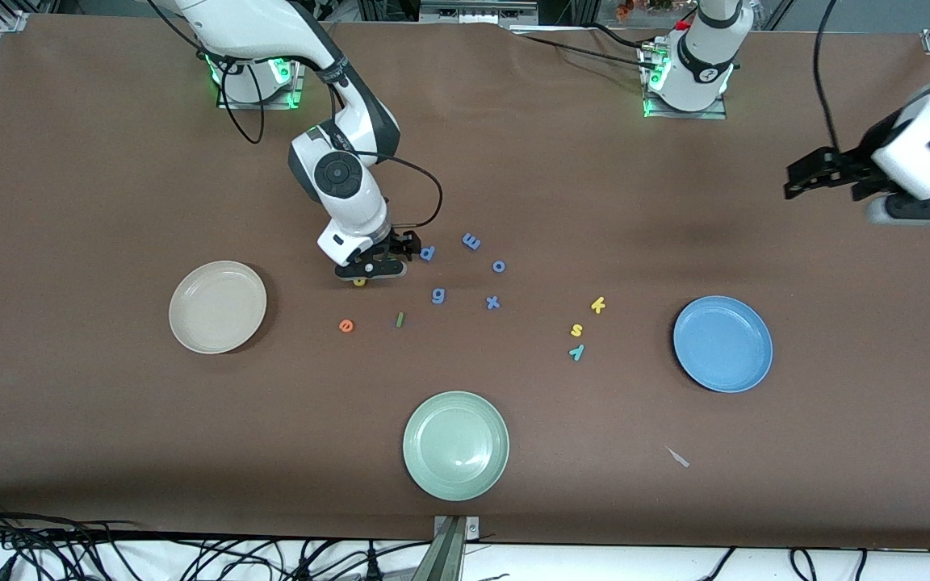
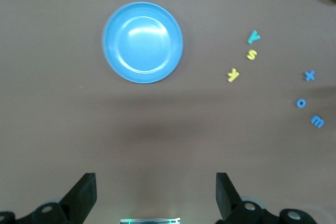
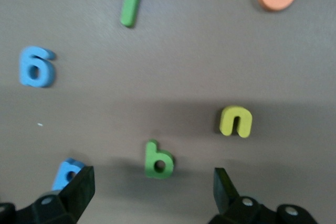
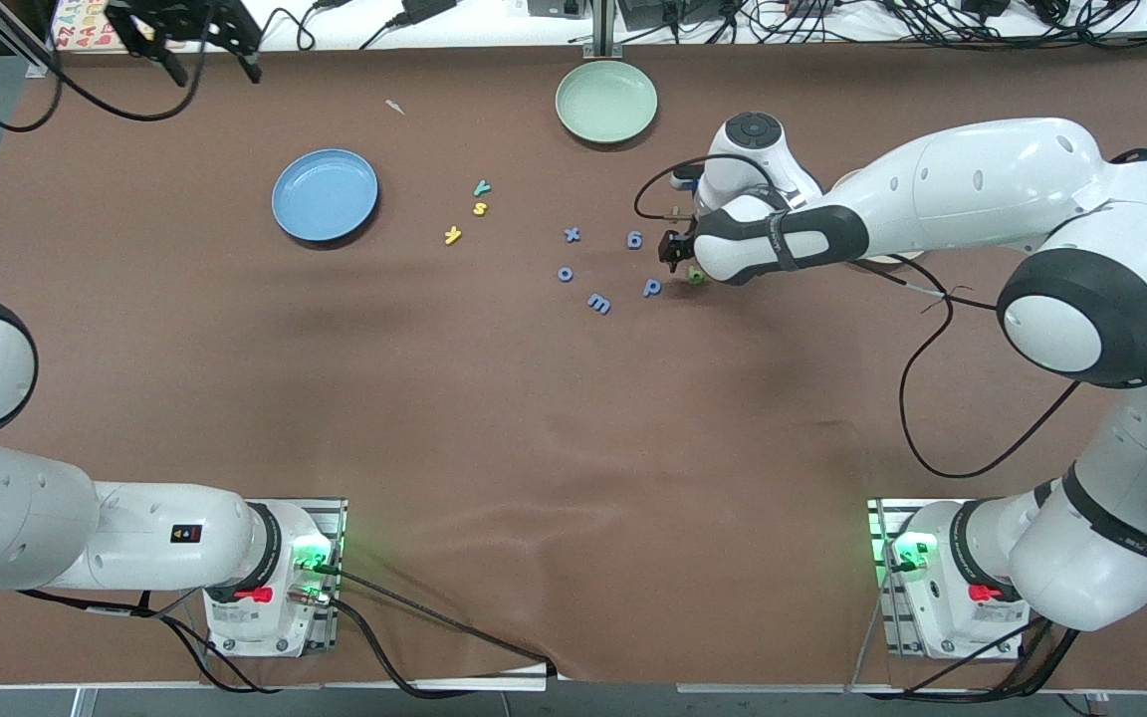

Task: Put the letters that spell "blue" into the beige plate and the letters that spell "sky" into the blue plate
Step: 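Grasp the green b with the right gripper while the left gripper reaches the yellow k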

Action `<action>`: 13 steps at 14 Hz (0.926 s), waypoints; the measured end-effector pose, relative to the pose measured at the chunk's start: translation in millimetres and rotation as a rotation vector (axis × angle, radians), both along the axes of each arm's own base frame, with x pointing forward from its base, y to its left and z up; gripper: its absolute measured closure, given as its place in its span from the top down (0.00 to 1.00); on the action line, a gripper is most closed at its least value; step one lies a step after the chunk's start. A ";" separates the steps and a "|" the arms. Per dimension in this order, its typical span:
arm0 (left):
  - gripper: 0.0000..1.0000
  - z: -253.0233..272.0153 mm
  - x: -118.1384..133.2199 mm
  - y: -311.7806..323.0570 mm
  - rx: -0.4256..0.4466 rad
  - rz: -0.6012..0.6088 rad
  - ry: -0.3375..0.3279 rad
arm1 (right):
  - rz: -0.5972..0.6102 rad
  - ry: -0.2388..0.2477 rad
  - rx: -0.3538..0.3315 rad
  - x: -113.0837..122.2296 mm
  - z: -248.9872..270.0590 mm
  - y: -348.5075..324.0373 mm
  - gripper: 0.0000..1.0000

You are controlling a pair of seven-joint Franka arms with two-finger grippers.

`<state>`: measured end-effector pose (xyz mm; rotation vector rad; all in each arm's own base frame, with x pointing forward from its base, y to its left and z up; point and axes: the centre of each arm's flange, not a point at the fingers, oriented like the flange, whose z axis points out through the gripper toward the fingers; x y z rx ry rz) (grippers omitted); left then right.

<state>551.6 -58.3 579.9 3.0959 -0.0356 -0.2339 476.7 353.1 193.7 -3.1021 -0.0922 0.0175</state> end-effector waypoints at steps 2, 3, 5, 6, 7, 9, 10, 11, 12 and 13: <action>1.00 -17.0 6.8 -32.7 -0.002 -0.050 0.007 | -0.002 0.009 -0.008 -2.8 -6.5 -3.4 0.99; 1.00 -25.5 10.9 -40.6 -0.003 -0.059 0.005 | -0.001 0.013 -0.010 -3.6 -9.3 -3.4 1.00; 1.00 -50.2 20.7 -47.0 -0.009 -0.063 -0.026 | 0.001 0.016 -0.012 -5.3 -14.3 -2.5 0.94; 1.00 -65.9 24.5 -50.4 -0.012 -0.066 -0.041 | 0.002 0.016 -0.012 -5.6 -15.5 -2.3 0.93; 1.00 -82.2 27.3 -55.2 -0.015 -0.071 -0.052 | 0.002 0.015 -0.011 -5.6 -16.0 -2.1 0.93; 1.00 -112.9 31.0 -71.4 -0.019 -0.093 -0.056 | 0.001 0.011 -0.009 -5.2 -15.9 -1.9 0.76; 1.00 -129.1 33.8 -80.5 -0.021 -0.106 -0.053 | 0.000 0.009 -0.007 -5.0 -16.1 -1.7 0.75; 1.00 -148.0 37.8 -89.0 -0.024 -0.117 -0.051 | 0.000 0.005 -0.004 -4.6 -16.3 -1.5 0.71; 1.00 -171.9 42.6 -98.0 -0.028 -0.127 -0.054 | -0.001 -0.002 0.000 -3.9 -16.9 -1.1 0.59; 1.00 -198.8 46.7 -107.2 -0.033 -0.136 -0.066 | -0.002 -0.006 0.003 -3.6 -18.0 -0.9 0.47</action>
